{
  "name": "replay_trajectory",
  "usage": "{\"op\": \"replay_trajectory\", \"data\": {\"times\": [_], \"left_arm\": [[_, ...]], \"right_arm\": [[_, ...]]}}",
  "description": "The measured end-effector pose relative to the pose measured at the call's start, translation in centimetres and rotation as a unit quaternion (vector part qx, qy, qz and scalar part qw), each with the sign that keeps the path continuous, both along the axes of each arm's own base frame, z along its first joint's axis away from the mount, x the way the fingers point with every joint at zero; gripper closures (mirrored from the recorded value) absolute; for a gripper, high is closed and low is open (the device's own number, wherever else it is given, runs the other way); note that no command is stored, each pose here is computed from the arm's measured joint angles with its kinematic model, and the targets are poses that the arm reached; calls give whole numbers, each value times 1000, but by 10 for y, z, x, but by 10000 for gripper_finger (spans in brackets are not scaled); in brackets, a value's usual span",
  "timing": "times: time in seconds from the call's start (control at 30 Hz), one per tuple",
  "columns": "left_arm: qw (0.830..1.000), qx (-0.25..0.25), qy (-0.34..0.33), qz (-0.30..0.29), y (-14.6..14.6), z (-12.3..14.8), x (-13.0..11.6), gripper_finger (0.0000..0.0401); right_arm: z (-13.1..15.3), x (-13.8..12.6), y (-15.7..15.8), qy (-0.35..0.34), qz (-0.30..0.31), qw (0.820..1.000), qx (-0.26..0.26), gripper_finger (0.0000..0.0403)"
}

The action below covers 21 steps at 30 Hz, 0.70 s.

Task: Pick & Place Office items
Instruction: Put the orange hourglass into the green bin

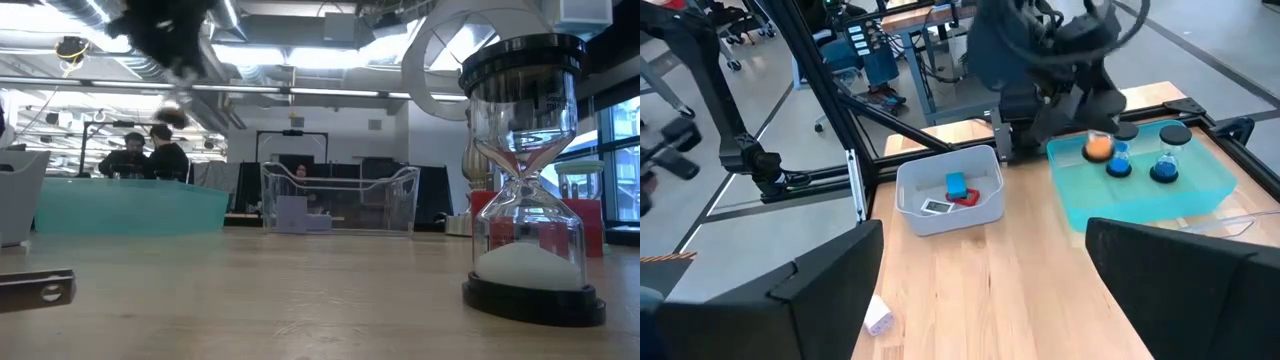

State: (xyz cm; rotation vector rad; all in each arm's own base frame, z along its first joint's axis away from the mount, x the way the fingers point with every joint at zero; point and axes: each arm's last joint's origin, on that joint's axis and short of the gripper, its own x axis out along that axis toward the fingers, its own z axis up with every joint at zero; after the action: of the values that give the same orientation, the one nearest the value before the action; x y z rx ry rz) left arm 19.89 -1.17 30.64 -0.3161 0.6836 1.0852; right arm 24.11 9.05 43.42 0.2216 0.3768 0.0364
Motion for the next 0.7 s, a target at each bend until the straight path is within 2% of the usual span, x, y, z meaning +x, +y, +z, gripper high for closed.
{"op": "replay_trajectory", "data": {"times": [0.3, 0.57, 0.7], "left_arm": [[993, -47, 30, 106, 2, -57, -19, 200], [980, -60, -13, 190, 4, -100, -33, 200], [972, -58, -33, 224, 5, -113, -39, 200]], "right_arm": [[0, 0, 0, 0, 0, 1000, 0, 52], [0, 0, 0, -1, -4, 1000, -1, 52], [0, 0, 0, -1, -4, 1000, -1, 52]]}}
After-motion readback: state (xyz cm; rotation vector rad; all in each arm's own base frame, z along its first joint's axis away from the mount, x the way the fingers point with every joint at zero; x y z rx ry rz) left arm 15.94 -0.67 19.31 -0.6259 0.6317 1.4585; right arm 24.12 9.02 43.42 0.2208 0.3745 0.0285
